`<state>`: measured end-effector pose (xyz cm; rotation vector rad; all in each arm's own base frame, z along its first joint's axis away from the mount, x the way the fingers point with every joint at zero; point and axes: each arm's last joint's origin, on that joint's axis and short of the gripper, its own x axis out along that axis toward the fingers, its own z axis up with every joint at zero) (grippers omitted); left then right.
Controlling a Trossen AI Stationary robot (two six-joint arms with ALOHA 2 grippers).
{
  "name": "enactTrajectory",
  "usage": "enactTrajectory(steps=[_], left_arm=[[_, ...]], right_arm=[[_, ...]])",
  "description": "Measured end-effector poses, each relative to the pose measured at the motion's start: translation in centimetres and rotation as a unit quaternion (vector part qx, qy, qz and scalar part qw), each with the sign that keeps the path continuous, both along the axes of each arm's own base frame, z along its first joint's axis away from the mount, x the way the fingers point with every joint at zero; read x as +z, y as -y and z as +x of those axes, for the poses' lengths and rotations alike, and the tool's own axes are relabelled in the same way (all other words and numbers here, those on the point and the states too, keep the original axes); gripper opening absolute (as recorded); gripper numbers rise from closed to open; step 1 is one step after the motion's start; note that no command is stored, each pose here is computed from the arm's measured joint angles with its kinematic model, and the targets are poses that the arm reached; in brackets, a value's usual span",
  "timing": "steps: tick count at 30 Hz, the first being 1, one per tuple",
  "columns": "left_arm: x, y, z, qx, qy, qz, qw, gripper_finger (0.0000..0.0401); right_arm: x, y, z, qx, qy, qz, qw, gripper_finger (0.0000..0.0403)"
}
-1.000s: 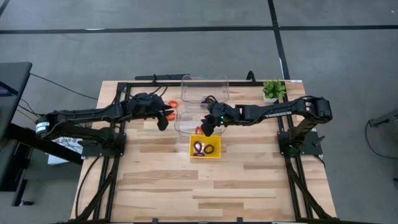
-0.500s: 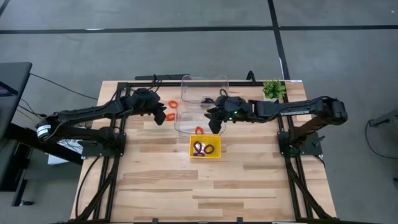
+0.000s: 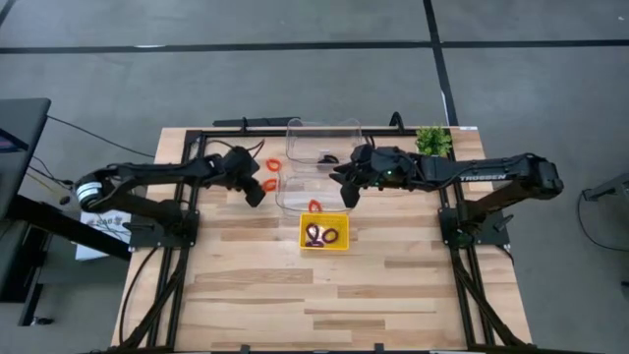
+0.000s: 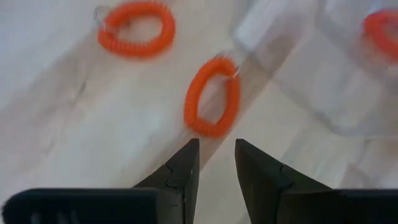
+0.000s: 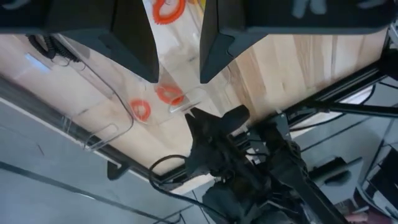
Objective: Sort spring keychains
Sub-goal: Put the middle left orange spring keychain into the bottom transparent bin
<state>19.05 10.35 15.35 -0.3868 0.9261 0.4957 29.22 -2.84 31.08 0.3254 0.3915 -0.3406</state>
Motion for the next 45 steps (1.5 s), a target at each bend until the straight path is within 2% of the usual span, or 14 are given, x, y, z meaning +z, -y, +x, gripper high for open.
enactTrajectory(steps=[6, 16, 31, 45], left_arm=[[-1.2, -0.3, 0.1, 0.015, -0.010, -0.010, 1.000, 0.0100], [-1.1, -0.6, 0.6, 0.018, 0.020, 0.003, 1.000, 0.0100], [-3.1, -1.1, 1.5, 0.015, 0.001, -0.003, 1.000, 0.0100], [-3.7, -1.2, 1.4, 0.014, -0.022, 0.003, 1.000, 0.0100]], right_arm=[[-0.4, 0.0, 0.1, 0.000, -0.011, 0.001, 1.000, 0.0107], [-0.4, 0.0, 0.1, 0.000, -0.011, 0.001, 1.000, 0.0107], [-0.5, 0.0, 0.1, -0.001, -0.017, 0.001, 1.000, 0.0107], [-0.6, 0.0, 0.0, -0.001, -0.022, 0.001, 1.000, 0.0107]])
